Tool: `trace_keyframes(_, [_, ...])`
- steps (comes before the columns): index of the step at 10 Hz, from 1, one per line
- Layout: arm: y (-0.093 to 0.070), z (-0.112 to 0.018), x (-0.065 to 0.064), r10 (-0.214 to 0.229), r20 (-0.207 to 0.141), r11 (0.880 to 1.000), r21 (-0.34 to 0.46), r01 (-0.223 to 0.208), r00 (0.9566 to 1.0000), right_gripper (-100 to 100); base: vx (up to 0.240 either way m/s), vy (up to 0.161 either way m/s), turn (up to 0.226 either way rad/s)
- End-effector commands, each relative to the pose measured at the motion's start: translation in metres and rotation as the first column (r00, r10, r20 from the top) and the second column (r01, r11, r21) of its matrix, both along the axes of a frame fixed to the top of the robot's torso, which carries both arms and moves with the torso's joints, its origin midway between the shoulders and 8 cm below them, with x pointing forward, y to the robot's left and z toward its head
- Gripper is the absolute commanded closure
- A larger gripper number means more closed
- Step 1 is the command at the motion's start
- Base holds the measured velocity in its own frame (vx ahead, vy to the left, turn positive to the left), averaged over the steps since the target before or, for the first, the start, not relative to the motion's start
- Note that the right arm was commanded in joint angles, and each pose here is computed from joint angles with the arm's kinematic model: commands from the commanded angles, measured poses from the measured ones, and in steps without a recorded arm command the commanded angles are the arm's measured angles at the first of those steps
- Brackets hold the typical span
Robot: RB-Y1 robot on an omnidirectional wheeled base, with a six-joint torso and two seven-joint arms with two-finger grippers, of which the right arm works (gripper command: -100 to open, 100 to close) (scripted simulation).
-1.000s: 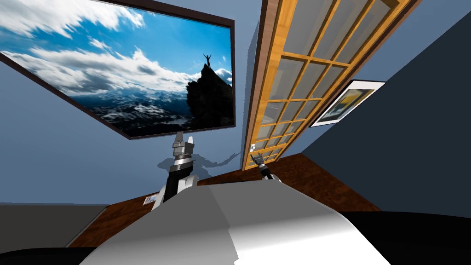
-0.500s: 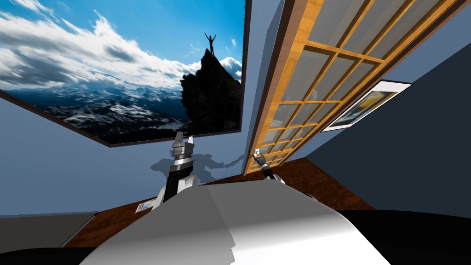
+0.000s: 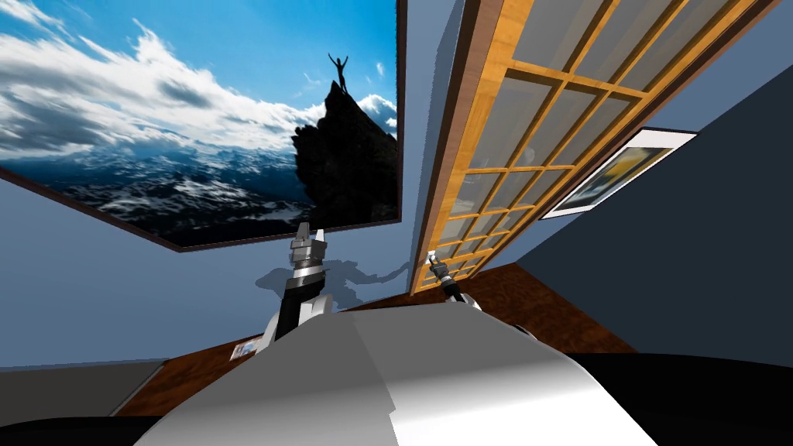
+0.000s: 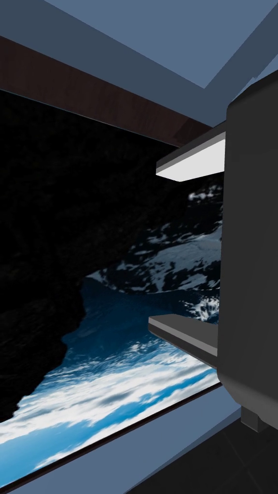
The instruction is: Pull the door open
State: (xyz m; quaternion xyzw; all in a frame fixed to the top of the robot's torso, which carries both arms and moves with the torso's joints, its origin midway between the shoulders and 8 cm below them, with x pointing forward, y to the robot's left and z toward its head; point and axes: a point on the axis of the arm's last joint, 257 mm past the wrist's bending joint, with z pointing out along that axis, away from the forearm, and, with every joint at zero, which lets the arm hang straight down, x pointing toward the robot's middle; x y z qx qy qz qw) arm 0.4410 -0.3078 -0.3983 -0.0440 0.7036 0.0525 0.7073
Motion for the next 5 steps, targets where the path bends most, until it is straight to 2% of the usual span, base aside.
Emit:
trace_keyframes(1, [0.0057,-0.002,-0.0012,0.008,-0.003,1.0,0.005,-0.008,1.0,100,0.0,0.0,0.0])
trace_keyframes(5, [0.0006,0.0001,0.0003,0.002,-0.009,0.998,0.067,-0.002,1.0,100,-0.008,0.0,0.002])
